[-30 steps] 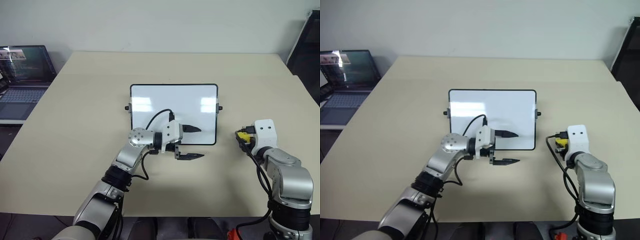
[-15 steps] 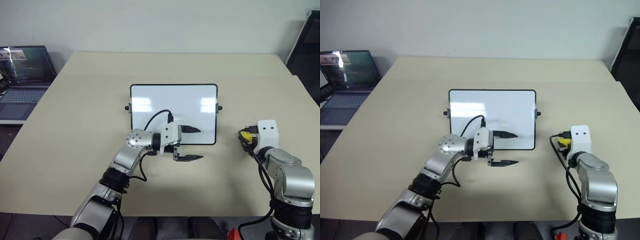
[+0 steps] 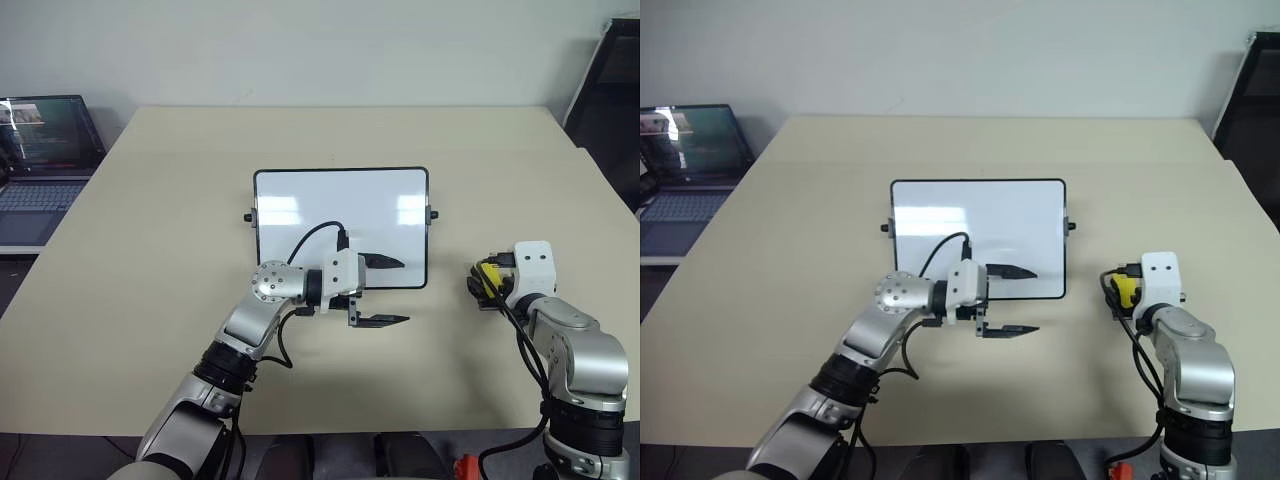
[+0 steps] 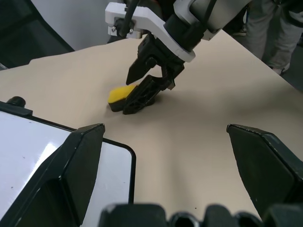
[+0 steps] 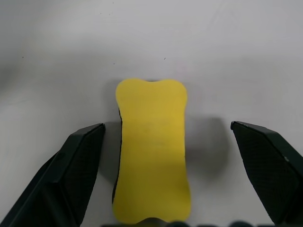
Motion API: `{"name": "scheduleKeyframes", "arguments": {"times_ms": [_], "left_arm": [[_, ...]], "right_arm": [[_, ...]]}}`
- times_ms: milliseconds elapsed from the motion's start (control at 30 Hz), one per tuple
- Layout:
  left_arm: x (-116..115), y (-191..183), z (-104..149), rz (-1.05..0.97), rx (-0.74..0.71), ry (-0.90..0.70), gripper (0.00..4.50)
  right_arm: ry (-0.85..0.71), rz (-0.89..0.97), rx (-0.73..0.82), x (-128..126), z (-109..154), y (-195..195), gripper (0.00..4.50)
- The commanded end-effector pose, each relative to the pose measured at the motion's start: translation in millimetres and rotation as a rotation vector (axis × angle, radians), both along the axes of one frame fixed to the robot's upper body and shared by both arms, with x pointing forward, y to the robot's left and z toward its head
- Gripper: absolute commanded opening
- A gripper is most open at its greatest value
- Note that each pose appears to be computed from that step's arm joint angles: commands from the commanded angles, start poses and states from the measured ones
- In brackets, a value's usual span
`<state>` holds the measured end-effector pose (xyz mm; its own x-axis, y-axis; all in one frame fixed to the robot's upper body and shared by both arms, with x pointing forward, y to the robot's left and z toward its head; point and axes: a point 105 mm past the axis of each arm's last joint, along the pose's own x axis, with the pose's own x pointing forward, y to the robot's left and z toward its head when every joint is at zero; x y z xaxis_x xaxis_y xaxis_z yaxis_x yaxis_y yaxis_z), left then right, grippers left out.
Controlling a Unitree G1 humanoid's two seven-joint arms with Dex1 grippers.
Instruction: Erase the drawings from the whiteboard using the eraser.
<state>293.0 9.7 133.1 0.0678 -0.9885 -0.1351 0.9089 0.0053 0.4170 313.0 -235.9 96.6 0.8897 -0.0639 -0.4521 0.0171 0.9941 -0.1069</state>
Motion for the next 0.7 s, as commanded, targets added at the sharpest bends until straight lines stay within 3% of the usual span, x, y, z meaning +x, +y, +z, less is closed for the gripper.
{"name": "scheduleKeyframes", "arguments": {"times_ms": [33,233,333,500,700], "left_arm": [[-1.7,2.5,9.0,0.019,-0.027,-0.019,4.50],[6.9,21.5,15.7,0.251,-0.086,0.033,4.50],[2.8,45.8,7.9,0.476,-0.119,0.114,4.50],[-2.6,73.3,-10.2,0.764,-0.142,0.145,4.50],[-16.5,125.0,-39.4,1.185,-0.223,0.173,4.50]], "right_arm": [[-0.036,-0.014,-0.004,-1.2,10.2,-2.2,4.47],[-0.111,-0.012,0.006,-10.1,31.3,2.7,4.47],[-0.184,-0.017,-0.068,-33.3,41.5,1.0,4.47],[-0.242,-0.019,-0.186,-64.1,33.2,-7.6,4.47],[-0.338,-0.033,-0.185,-102.7,10.8,-7.4,4.47]]}}
